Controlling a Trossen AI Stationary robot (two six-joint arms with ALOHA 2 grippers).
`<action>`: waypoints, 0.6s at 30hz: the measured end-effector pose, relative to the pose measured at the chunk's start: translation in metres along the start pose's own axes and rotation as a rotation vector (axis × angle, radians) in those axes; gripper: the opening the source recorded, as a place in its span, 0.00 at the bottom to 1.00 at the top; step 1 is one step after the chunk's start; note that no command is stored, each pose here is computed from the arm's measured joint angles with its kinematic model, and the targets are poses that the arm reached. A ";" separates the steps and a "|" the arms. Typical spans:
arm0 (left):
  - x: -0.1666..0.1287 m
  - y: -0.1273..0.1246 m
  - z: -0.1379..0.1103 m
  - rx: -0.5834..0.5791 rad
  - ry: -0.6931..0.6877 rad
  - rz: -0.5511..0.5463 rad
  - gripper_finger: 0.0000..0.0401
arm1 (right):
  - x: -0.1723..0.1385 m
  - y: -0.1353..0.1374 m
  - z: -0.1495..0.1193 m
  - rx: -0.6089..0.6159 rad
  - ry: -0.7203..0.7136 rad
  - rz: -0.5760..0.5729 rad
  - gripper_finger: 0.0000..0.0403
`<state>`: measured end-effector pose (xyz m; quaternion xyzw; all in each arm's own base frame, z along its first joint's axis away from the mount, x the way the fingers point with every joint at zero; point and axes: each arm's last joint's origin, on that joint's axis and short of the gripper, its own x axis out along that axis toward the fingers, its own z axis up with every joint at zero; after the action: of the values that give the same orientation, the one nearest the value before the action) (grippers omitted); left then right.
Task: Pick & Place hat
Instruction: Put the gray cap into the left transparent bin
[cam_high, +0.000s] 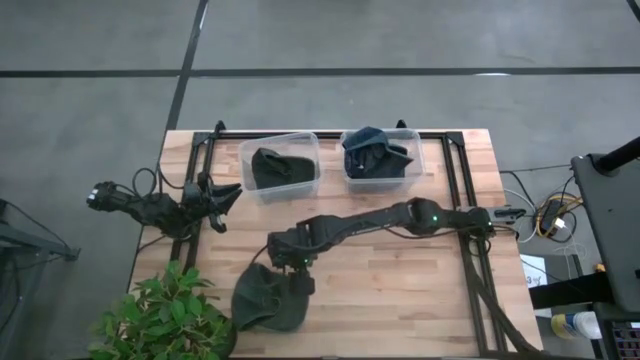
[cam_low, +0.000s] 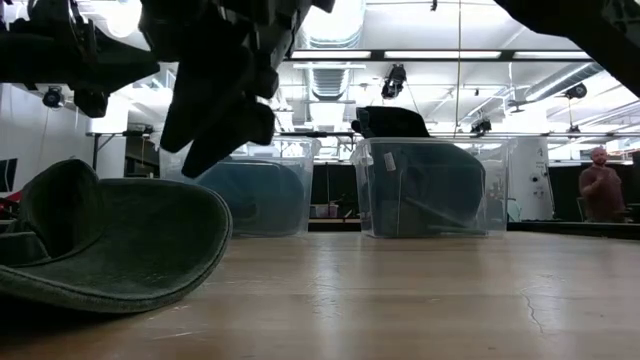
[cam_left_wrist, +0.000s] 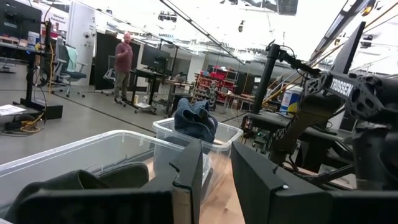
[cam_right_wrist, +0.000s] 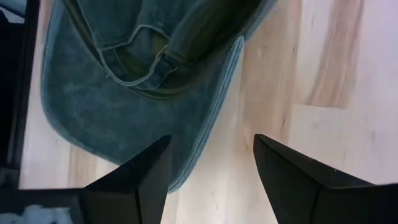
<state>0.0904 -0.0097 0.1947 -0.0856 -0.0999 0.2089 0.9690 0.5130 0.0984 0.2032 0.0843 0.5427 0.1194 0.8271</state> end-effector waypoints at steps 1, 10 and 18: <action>0.000 0.000 0.000 0.000 0.000 0.000 0.20 | 0.001 0.000 0.000 0.002 0.001 -0.001 0.55; 0.000 0.000 0.000 -0.001 -0.001 0.001 0.20 | 0.024 0.006 -0.002 0.003 -0.005 0.015 0.54; 0.000 0.000 0.000 -0.002 -0.001 0.000 0.20 | 0.029 0.005 -0.003 0.010 -0.009 0.019 0.54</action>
<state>0.0903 -0.0097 0.1949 -0.0865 -0.1007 0.2089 0.9689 0.5210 0.1116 0.1783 0.0941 0.5386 0.1240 0.8281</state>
